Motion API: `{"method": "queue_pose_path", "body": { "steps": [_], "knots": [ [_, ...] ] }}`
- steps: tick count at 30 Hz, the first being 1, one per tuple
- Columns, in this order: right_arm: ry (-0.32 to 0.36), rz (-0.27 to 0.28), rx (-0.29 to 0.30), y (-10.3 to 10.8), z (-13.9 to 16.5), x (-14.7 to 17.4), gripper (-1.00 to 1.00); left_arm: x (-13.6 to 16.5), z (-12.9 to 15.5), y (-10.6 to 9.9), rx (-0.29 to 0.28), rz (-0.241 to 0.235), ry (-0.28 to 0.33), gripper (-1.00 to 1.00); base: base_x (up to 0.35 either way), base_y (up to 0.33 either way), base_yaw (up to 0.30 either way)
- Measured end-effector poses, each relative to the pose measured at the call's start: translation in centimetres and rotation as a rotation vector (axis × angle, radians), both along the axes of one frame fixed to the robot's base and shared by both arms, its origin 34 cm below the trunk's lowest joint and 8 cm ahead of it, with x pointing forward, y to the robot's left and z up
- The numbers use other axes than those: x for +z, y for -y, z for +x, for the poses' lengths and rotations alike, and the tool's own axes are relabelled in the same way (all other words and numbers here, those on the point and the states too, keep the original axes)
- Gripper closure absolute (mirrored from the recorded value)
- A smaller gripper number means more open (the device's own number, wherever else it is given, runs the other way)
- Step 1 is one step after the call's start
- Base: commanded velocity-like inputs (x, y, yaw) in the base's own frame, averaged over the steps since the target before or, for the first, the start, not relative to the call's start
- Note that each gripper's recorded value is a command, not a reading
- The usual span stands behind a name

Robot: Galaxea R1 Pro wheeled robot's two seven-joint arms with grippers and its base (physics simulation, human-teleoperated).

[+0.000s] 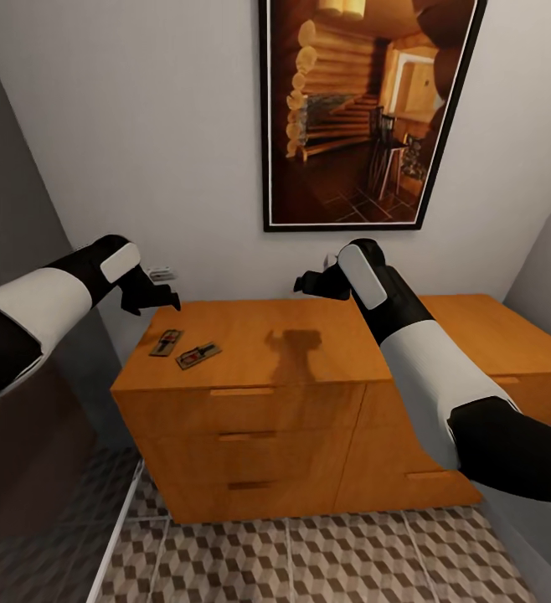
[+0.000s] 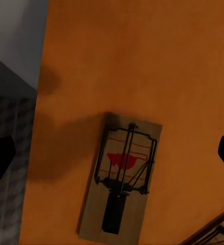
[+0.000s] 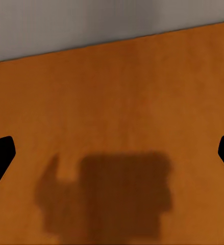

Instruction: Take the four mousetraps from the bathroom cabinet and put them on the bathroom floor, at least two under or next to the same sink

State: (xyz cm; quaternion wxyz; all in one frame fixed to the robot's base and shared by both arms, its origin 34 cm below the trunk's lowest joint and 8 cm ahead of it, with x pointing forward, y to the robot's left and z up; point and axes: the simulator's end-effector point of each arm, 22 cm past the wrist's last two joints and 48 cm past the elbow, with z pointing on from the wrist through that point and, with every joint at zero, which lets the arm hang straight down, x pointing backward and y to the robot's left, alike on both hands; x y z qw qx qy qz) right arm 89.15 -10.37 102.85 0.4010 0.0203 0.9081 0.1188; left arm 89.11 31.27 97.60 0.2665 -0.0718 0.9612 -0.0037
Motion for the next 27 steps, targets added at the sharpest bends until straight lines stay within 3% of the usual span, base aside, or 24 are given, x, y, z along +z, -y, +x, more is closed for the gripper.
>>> {"method": "queue_pose_path", "body": {
  "steps": [13,27],
  "knots": [
    [0.0,0.0,0.0,0.0,0.0,0.0,-1.0,-0.9,-0.3,-0.1,0.002,0.002,-0.014,-1.0,0.006,0.0,0.0],
    [0.0,0.001,0.001,-0.1,0.0,0.0,-1.0,-6.2,-2.3,0.4,-0.007,0.002,-0.093,-1.0,0.0,0.0,0.0]
  ]
}}
